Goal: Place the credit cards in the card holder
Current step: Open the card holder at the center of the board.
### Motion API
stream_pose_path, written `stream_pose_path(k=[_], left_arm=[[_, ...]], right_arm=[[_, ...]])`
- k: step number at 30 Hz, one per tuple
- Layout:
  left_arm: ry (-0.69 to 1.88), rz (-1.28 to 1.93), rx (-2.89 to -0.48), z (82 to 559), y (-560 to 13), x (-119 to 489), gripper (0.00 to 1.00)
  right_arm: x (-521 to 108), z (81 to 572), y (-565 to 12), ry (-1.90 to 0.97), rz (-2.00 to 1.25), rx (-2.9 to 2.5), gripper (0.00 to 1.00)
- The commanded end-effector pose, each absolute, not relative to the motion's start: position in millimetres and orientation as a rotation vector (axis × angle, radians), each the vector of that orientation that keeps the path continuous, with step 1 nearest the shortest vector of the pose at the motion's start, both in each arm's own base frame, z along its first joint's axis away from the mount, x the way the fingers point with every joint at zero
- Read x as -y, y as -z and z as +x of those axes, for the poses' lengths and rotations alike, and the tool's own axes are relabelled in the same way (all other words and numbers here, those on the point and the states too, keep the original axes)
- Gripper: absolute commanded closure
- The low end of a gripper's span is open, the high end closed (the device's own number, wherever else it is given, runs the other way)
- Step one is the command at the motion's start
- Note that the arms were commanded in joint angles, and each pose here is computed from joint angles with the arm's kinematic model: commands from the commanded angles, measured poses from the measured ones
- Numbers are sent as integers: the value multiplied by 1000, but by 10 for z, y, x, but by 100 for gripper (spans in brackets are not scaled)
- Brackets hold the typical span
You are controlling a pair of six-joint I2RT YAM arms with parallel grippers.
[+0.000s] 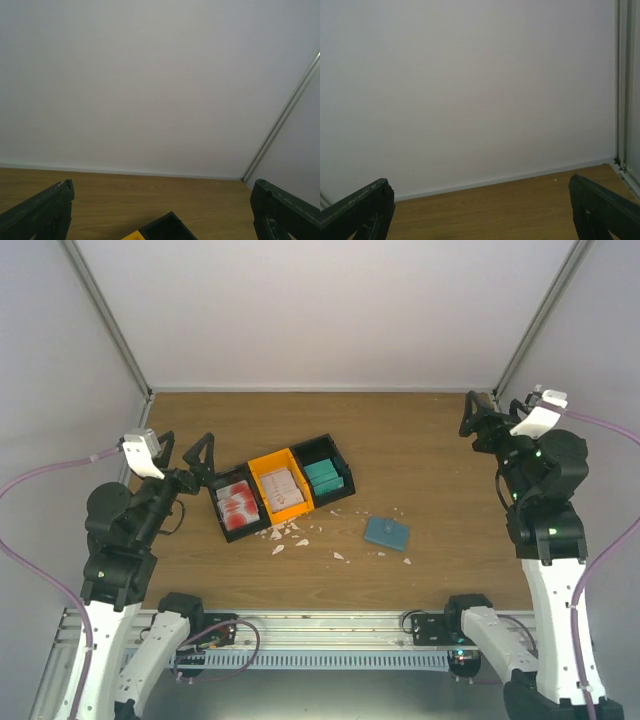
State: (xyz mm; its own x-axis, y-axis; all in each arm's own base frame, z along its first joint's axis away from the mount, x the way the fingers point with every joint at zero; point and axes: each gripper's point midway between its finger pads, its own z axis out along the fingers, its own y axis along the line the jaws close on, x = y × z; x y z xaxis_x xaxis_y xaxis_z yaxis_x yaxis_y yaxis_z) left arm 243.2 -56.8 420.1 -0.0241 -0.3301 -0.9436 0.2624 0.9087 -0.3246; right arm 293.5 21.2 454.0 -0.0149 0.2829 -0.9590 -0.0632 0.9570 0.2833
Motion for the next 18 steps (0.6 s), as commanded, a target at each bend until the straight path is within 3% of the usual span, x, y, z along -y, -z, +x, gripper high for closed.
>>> stream_pose_path(k=[1, 5, 11, 18], left_arm=[[539, -33, -1475, 2334, -4363, 614, 3], [579, -32, -1480, 2306, -4319, 644, 2], [644, 4, -1507, 2325, -4138, 750, 1], [773, 64, -1602, 2473, -3607, 975, 1]], right_arm=[[-298, 2813, -4556, -420, 165, -1608, 4], [-229, 2741, -4525, -448, 220, -1616, 6], [-317, 2747, -4291, -497, 170, -1683, 1], [-316, 2994, -3535, -495, 216, -1878, 1]])
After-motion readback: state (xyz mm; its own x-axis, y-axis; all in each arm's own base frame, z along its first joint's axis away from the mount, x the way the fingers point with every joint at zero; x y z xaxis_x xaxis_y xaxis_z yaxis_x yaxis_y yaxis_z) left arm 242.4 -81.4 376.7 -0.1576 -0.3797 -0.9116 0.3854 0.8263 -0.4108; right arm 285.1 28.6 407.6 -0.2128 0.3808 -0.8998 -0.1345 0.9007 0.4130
